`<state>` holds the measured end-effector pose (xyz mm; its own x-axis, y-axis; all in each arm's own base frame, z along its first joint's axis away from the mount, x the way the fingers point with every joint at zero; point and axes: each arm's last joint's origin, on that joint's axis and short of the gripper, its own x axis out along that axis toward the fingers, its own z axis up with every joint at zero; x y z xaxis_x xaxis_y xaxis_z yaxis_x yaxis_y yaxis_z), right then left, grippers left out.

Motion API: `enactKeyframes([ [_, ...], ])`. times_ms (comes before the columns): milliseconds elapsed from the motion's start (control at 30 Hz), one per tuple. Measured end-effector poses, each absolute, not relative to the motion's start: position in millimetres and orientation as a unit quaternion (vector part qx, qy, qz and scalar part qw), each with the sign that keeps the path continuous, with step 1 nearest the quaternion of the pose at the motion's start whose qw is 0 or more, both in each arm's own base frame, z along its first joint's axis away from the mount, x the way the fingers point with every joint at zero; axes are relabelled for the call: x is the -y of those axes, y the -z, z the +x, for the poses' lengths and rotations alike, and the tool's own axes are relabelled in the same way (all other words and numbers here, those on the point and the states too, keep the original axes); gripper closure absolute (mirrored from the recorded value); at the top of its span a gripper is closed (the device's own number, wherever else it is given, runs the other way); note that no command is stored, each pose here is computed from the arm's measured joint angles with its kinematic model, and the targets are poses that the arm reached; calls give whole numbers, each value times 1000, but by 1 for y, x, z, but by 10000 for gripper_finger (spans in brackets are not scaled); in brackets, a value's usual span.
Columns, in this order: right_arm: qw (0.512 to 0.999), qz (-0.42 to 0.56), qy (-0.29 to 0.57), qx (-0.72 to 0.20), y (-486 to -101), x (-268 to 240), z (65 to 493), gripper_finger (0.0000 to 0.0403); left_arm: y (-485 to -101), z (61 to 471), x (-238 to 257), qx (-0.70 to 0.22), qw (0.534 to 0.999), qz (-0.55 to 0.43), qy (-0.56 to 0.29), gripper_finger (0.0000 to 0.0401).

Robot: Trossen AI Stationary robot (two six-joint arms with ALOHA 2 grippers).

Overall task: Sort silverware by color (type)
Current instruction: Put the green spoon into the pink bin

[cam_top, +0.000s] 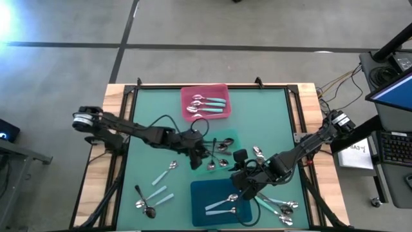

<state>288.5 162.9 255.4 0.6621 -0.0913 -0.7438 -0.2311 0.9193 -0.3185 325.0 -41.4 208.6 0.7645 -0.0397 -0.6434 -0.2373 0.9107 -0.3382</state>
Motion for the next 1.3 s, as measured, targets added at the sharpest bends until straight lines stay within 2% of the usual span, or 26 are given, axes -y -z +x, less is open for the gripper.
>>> enactKeyframes([
  [167,890,-197,-39,-409,-255,-163,289,271,-214,294,63,-333,910,-246,-31,240],
  [400,890,-197,-39,-409,-255,-163,289,271,-207,246,111,-366,866,-342,5,239],
  [567,890,-197,-39,-409,-255,-163,289,271,-199,225,136,-392,843,-367,8,240],
  [800,890,-197,-39,-409,-255,-163,289,271,-211,211,163,-426,838,-337,45,239],
  [1000,890,-199,-40,-409,-255,-163,289,271,-231,211,171,-434,856,-270,78,239],
  [1167,870,-296,-87,-383,-258,-164,292,271,-235,211,171,-437,861,-248,74,239],
  [1233,885,-269,-77,-372,-260,-165,294,271,-235,211,170,-438,861,-247,74,239],
  [1300,911,-190,-46,-364,-262,-166,296,271,-233,210,170,-441,860,-245,72,239],
])
